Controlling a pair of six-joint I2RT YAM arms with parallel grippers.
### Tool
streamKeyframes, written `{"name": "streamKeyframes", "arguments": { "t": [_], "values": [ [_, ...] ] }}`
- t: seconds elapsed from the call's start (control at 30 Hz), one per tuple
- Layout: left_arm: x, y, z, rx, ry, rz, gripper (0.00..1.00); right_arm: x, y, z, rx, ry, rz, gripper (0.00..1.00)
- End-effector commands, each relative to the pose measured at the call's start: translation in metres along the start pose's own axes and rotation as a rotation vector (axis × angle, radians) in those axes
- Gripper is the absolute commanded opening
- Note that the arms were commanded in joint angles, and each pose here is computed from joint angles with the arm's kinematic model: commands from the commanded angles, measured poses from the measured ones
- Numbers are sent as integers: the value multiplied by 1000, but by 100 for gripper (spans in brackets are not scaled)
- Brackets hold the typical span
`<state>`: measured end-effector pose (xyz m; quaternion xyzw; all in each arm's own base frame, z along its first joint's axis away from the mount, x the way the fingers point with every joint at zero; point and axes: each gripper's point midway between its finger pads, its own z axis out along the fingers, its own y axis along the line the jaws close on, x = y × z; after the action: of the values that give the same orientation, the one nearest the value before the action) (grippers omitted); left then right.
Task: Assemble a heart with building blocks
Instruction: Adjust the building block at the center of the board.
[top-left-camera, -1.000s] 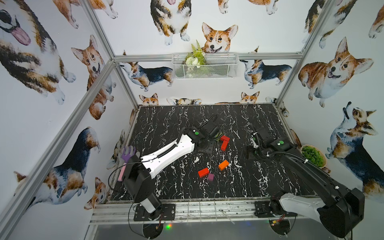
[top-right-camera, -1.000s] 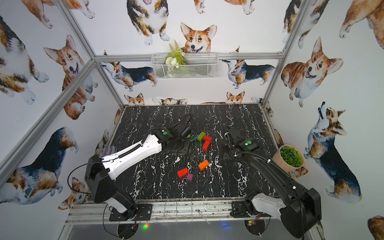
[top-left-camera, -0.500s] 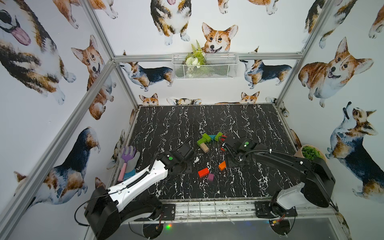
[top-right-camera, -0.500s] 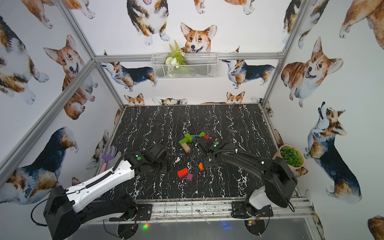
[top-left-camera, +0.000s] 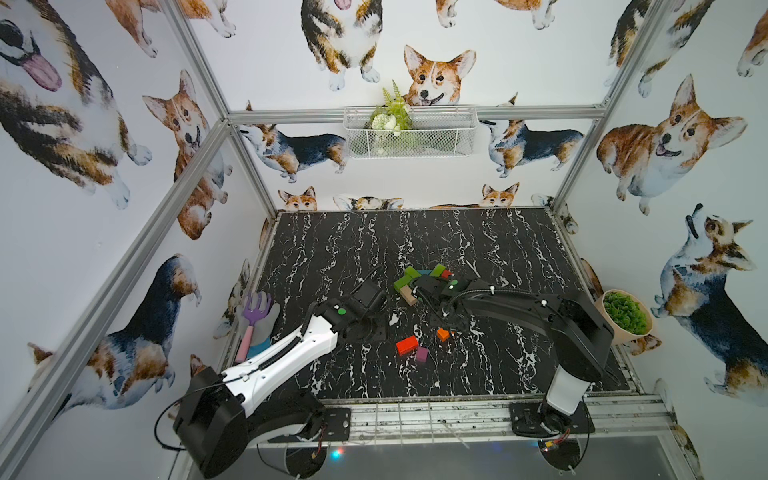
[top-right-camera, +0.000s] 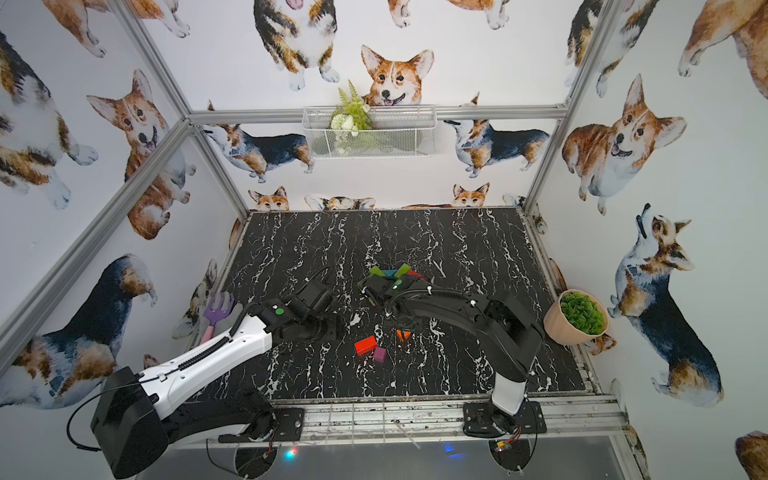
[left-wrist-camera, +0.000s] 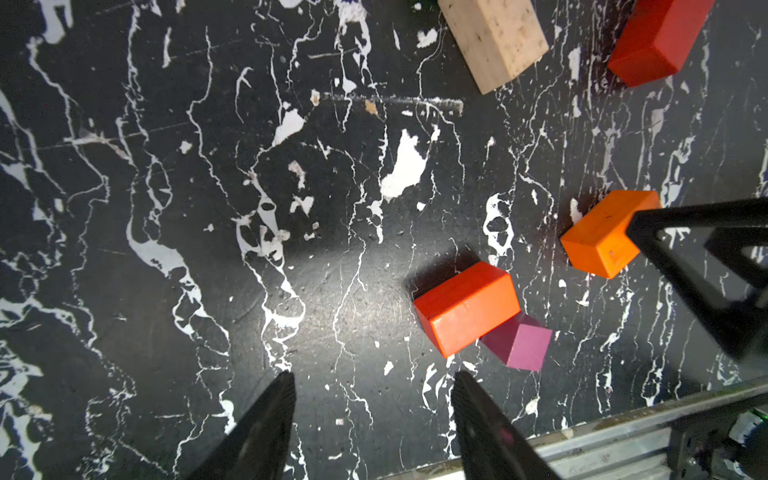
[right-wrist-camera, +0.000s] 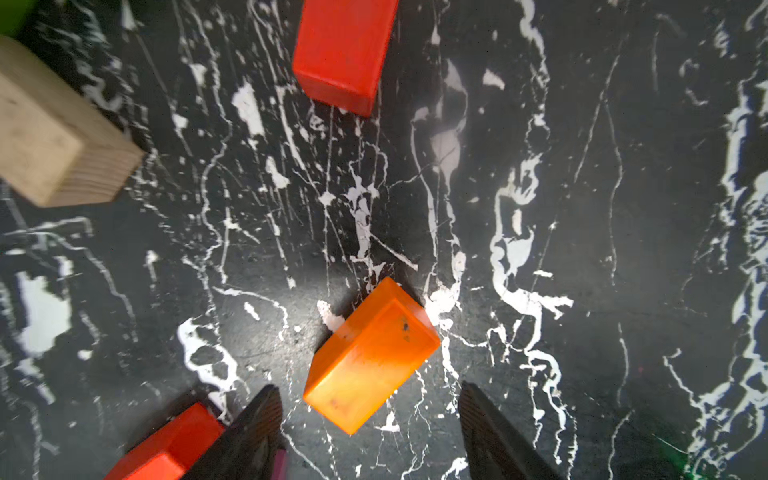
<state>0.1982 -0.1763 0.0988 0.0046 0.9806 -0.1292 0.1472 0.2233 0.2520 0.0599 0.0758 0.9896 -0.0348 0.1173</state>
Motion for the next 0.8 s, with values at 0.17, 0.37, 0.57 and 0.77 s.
{"name": "streamKeyframes", "arguments": {
  "t": [0.17,0.37,0.57,0.77],
  "values": [
    [22,-27,21,106,105,0,65,-12,-10,-18,-17,-72,7,69],
    [57,-61,31,232,178,-95,35,-25,-31,-48,-51,-159,-52,69],
    [78,-73,41,197,229,-52,12,-28,-49,-57,-92,-165,-36,69],
    [60,-58,70,19,223,-19,5,-25,-50,-62,-154,-165,-42,68]
  ]
}}
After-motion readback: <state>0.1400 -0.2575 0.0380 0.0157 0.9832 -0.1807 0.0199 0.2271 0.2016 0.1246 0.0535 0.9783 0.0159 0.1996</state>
